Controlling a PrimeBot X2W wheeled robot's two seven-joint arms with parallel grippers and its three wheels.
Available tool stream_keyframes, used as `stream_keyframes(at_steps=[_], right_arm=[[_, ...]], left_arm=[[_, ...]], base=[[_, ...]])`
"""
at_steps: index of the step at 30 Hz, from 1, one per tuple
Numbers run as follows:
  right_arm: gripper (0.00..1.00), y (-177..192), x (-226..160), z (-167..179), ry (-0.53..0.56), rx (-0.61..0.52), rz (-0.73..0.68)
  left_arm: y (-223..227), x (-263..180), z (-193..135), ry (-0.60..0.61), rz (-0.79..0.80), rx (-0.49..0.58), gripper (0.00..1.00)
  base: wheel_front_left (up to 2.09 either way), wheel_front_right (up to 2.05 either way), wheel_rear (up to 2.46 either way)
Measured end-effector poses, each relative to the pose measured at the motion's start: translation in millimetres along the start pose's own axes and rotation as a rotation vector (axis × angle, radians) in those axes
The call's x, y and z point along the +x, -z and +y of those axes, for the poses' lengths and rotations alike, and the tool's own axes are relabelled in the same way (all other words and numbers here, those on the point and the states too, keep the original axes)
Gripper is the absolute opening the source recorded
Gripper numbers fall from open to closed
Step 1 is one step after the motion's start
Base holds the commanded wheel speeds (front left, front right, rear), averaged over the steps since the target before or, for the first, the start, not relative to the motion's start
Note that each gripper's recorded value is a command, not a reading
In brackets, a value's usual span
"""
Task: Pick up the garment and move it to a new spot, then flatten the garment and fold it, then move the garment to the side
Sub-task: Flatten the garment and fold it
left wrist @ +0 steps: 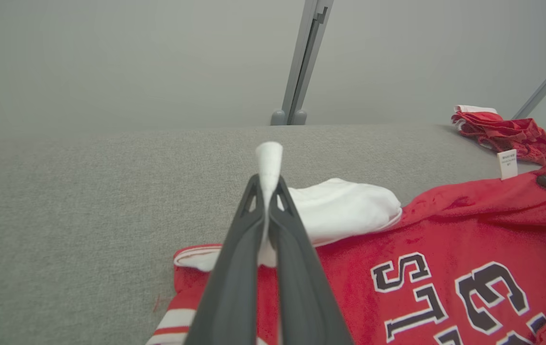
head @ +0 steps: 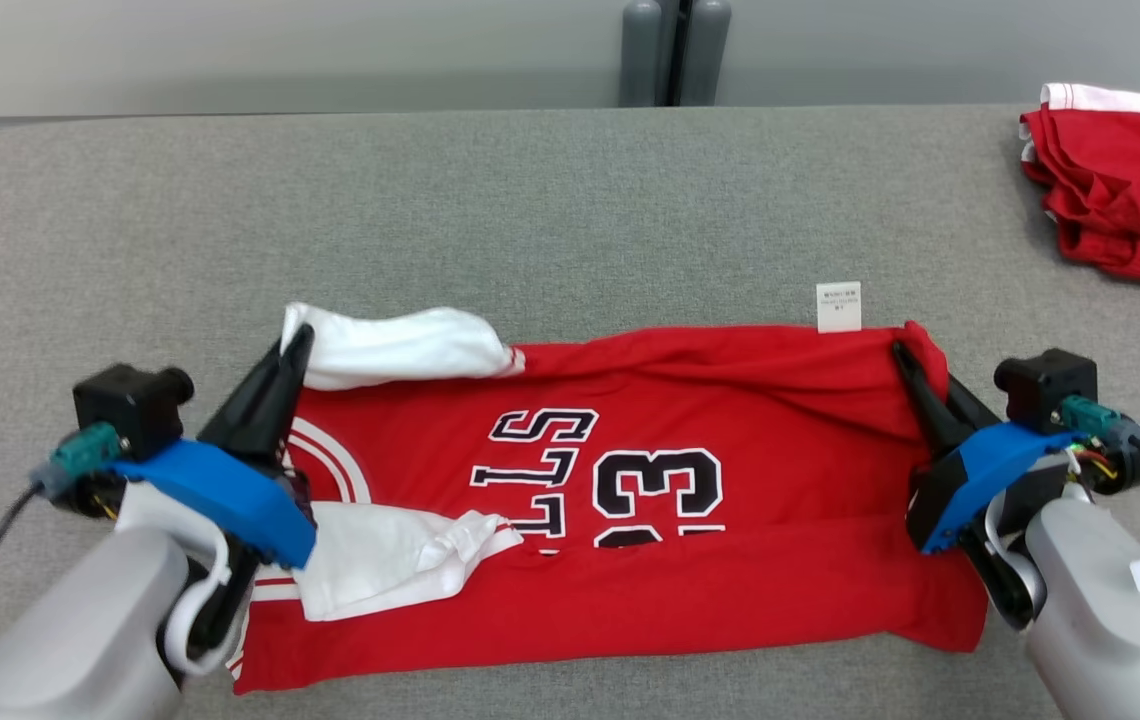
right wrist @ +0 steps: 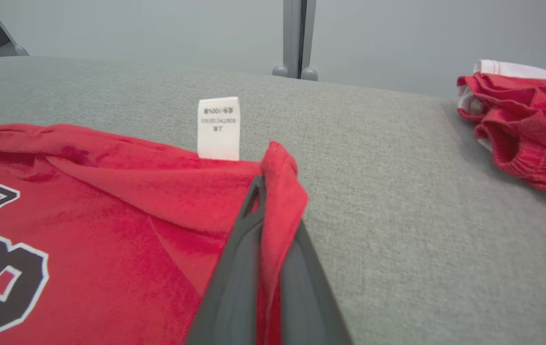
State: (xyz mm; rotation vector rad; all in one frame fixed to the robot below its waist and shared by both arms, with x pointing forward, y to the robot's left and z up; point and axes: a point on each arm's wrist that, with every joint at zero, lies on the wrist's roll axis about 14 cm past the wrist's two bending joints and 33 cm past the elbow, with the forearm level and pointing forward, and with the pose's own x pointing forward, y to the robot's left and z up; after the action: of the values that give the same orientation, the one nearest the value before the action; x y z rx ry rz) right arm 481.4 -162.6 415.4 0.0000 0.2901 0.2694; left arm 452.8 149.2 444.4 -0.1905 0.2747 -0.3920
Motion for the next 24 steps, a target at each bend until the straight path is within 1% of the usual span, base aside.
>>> stream_keyframes(at_steps=[3, 10, 13, 18, 19, 20, 21, 22, 23, 24], right_arm=[[0.00, 5, -7, 3, -0.002, 0.000, -0.005], [0.00, 9, -21, 4, 0.009, -0.007, -0.027], [0.00, 7, -27, 4, 0.016, -0.001, -0.052], [0.00, 13, -41, 10, 0.028, 0.026, -0.061], [0.08, 12, -44, 11, 0.030, 0.029, -0.069], [0.37, 12, -46, 11, 0.033, 0.036, -0.072], [1.00, 13, -49, 13, 0.034, 0.044, -0.074], [1.00, 14, -52, 14, 0.036, 0.050, -0.075], [1.00, 15, -54, 13, 0.042, 0.051, -0.077], [1.00, 12, -57, 11, 0.050, 0.053, -0.089]], left_arm=[[10, -15, -9, -0.002, 0.005, -0.021, 0.00], [39, -45, -14, -0.049, 0.043, -0.066, 0.00], [47, -53, -15, -0.067, 0.049, -0.079, 0.00], [55, -64, -19, -0.098, 0.044, -0.122, 0.00], [56, -65, -20, -0.101, 0.043, -0.127, 0.00], [57, -67, -21, -0.103, 0.044, -0.128, 0.00], [58, -69, -21, -0.111, 0.040, -0.126, 0.02], [56, -70, -21, -0.116, 0.031, -0.123, 0.66], [52, -70, -20, -0.128, 0.012, -0.120, 1.00], [45, -69, -20, -0.131, -0.012, -0.116, 1.00]], base=[[0.00, 0.00, 0.00], [0.00, 0.00, 0.00], [0.00, 0.00, 0.00], [0.00, 0.00, 0.00], [0.00, 0.00, 0.00], [0.00, 0.00, 0.00], [0.00, 0.00, 0.00], [0.00, 0.00, 0.00], [0.00, 0.00, 0.00], [0.00, 0.00, 0.00]])
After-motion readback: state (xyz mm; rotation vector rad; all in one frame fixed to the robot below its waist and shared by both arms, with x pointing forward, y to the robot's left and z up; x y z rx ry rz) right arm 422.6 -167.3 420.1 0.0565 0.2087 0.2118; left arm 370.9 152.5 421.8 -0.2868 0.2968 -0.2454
